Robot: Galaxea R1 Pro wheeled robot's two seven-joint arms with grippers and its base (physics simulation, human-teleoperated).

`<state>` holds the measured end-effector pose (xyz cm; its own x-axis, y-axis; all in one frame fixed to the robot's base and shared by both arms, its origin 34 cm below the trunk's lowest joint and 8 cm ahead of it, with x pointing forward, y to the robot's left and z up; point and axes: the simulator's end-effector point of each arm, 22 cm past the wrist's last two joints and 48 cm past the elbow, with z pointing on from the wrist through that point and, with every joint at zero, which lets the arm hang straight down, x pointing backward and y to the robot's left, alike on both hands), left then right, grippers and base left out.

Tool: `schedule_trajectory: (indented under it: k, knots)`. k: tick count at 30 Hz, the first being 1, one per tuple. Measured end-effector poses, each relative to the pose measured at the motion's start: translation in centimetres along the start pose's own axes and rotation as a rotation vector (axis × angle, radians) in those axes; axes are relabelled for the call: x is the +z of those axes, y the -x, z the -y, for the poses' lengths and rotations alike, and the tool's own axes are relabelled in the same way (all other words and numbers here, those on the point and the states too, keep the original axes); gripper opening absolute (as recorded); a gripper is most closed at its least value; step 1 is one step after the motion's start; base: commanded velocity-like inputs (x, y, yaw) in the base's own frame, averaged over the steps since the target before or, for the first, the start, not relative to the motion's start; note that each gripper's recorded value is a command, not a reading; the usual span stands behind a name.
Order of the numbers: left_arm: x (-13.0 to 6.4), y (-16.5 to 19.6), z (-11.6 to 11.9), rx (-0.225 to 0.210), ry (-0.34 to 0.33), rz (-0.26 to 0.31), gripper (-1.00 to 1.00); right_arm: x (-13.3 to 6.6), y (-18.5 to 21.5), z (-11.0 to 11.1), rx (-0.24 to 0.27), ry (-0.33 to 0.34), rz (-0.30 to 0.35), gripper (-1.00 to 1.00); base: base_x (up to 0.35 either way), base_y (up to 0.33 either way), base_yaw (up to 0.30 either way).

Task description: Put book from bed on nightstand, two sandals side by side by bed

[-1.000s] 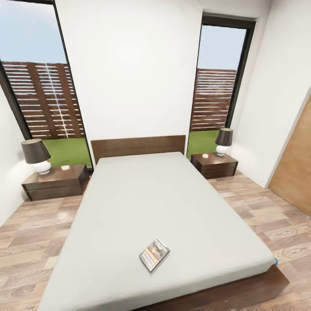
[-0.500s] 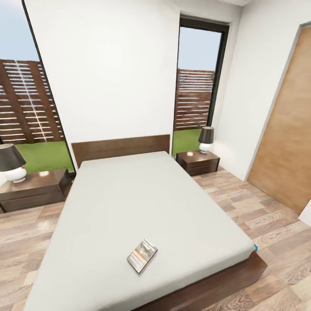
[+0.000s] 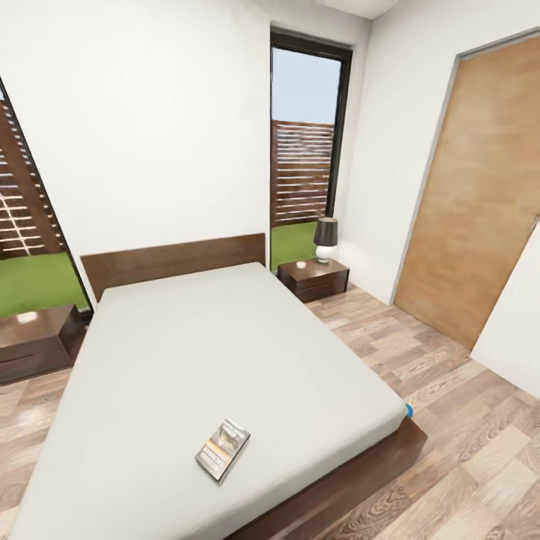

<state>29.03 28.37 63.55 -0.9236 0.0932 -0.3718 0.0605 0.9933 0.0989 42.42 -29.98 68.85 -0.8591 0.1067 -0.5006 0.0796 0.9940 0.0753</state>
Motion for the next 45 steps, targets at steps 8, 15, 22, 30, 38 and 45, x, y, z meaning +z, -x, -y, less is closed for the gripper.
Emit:
schedule_trajectory:
  k: [8, 15, 22, 30, 38, 45]
  knots:
    - [0.00, 0.00, 0.00, 0.000, 0.000, 0.000, 1.00, 0.00, 0.01, 0.00, 0.000, 0.000, 0.000, 1.00, 0.015, 0.005, -0.268]
    - [-0.02, 0.00, 0.00, 0.000, 0.000, 0.001, 1.00, -0.03, 0.00, 0.00, 0.000, 0.000, 0.000, 1.00, 0.183, 0.087, -0.260]
    - [-0.01, 0.02, 0.00, 0.000, 0.000, 0.001, 1.00, -0.01, 0.00, 0.00, 0.000, 0.000, 0.000, 1.00, 0.170, 0.035, -0.202]
    - [0.00, 0.04, 0.00, 0.000, 0.000, 0.002, 1.00, 0.00, 0.00, -0.01, 0.000, 0.000, 0.000, 1.00, 0.045, 0.008, -0.058]
    - [0.00, 0.03, 0.00, 0.000, 0.000, 0.002, 1.00, 0.01, 0.01, -0.01, 0.000, 0.000, 0.000, 1.00, 0.008, 0.001, -0.011]
    - [0.00, 0.03, -0.01, 0.000, 0.000, 0.002, 1.00, 0.00, 0.01, -0.01, 0.000, 0.000, 0.000, 1.00, 0.001, 0.000, -0.002]
